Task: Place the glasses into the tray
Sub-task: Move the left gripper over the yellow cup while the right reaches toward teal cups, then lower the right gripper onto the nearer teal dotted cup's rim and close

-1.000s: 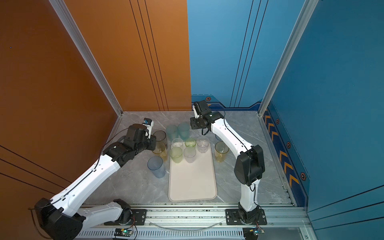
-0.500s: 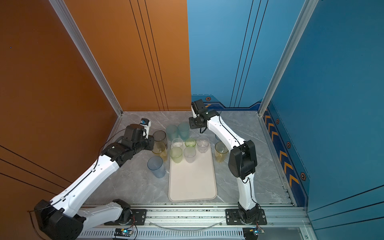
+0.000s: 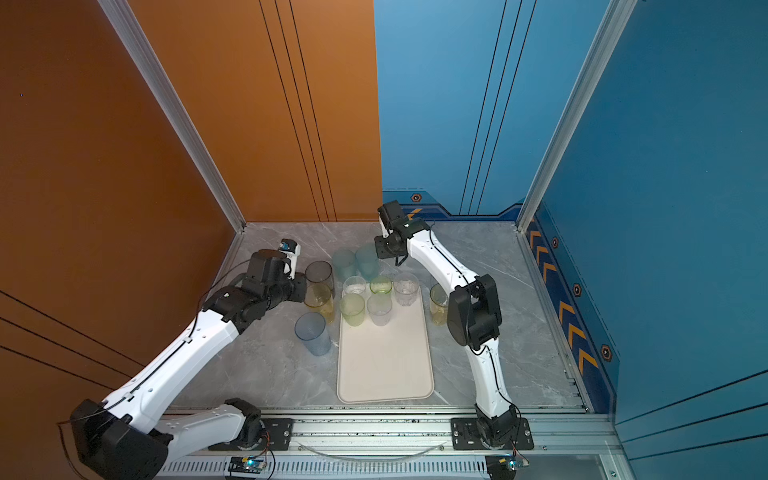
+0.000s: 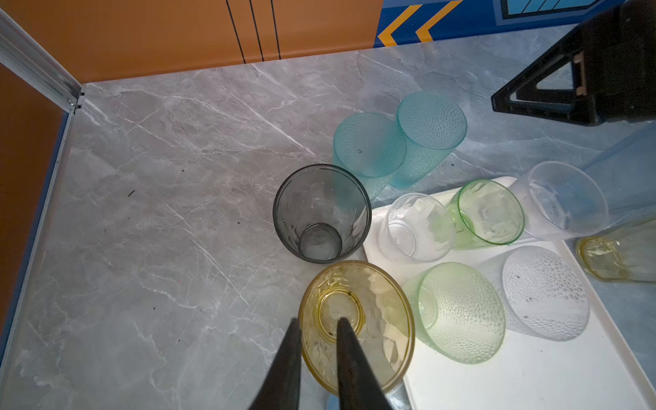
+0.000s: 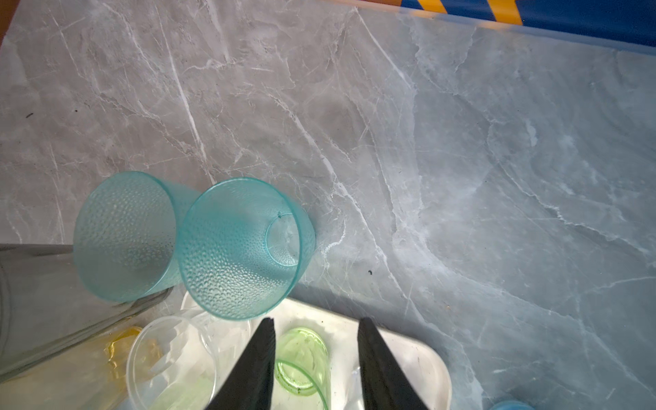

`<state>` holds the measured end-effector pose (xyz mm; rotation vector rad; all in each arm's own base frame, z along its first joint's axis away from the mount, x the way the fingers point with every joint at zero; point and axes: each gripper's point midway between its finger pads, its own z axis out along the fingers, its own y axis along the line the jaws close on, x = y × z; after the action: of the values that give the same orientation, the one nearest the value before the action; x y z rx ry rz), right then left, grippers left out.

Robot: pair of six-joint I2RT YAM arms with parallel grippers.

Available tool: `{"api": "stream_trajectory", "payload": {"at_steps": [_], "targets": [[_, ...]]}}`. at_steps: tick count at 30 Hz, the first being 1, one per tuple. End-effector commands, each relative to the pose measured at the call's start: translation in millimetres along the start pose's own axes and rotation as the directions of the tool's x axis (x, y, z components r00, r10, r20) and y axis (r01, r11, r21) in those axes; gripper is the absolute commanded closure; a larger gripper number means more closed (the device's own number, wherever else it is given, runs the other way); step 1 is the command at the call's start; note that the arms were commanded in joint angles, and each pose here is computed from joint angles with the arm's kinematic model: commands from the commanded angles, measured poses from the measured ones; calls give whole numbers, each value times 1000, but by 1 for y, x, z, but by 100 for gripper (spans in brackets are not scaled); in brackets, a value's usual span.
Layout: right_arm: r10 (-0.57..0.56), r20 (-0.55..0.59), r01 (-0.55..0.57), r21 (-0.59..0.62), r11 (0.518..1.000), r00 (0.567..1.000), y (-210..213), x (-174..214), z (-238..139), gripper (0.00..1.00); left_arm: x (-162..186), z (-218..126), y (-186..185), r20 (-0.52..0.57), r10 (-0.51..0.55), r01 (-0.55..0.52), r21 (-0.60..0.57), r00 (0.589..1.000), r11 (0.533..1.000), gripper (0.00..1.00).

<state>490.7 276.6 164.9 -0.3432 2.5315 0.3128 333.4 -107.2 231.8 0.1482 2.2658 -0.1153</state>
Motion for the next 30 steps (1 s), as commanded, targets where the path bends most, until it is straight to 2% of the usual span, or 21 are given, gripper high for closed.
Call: {"api": "stream_trajectory", "payload": {"at_steps": [1,14,30], "targets": [[13,1,-13,0,1000,1000,7,-5,0,64,3,-1,2,2,-20,19,19,1000,1000,79],[-1,-14,2,58,998,1000,9,-6,22,71,15,1,13,-14,-45,45,19,999,999,79],[-10,-31,13,105,994,999,3,-5,40,73,18,3,16,-18,-55,56,24,998,998,79]]}}
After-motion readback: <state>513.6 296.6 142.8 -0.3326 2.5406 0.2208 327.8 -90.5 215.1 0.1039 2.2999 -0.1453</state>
